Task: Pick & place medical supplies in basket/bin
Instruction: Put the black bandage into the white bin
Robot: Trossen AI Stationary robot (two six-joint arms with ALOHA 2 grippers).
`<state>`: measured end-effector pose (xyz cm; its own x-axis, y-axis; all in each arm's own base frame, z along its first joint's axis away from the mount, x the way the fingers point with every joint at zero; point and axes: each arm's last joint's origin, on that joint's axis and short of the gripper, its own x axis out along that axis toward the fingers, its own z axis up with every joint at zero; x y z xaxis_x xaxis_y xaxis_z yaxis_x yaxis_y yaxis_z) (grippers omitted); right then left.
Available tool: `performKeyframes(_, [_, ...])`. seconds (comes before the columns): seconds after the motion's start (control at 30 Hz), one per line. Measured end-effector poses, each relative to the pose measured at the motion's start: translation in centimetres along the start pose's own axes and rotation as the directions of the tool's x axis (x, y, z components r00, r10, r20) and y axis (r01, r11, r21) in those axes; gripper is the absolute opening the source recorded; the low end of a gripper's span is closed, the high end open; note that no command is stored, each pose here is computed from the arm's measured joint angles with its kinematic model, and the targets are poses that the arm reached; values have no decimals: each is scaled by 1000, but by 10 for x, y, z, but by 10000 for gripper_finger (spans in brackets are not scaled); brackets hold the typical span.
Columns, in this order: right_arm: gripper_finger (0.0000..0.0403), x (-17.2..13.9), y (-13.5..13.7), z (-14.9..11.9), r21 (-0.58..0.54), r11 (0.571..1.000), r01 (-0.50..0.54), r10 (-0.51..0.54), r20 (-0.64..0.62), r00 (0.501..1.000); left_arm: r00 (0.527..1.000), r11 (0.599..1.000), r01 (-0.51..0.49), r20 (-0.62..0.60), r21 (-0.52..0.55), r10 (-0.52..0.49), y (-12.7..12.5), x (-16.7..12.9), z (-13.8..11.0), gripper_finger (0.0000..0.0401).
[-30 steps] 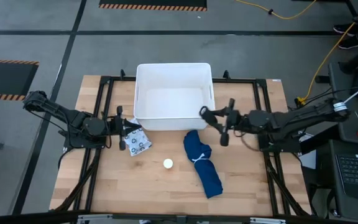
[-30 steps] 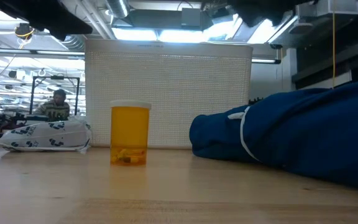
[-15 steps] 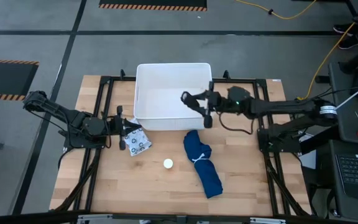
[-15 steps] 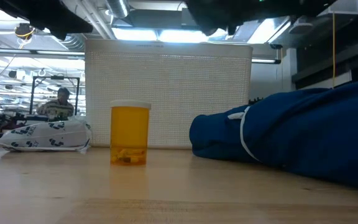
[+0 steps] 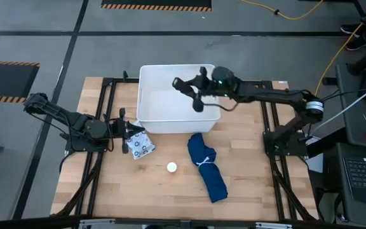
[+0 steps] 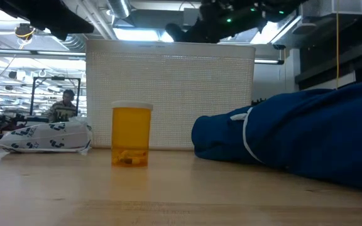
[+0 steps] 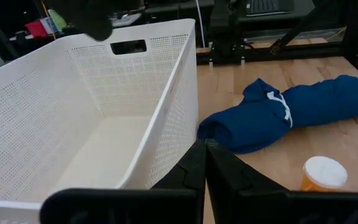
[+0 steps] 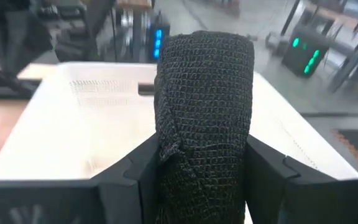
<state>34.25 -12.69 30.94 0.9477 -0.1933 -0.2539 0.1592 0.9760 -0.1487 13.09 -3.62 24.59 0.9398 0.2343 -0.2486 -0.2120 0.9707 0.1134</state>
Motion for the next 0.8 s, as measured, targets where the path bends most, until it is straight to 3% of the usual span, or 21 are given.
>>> performKeyframes(0.4, [171, 25, -43, 54, -18, 1000, -2, -3, -257, 967, 1000, 1000, 0, 0, 0, 0, 0, 0, 0, 8])
performKeyframes(0.6, [171, 26, -59, 64, -29, 999, -27, 13, -396, 918, 1000, 1000, 0, -1, 1, 0, 0, 0, 0, 4])
performKeyframes(0.8, [171, 29, -72, 69, -25, 999, -29, 14, -451, 892, 1000, 1000, 0, 0, 0, 0, 0, 0, 0, 6])
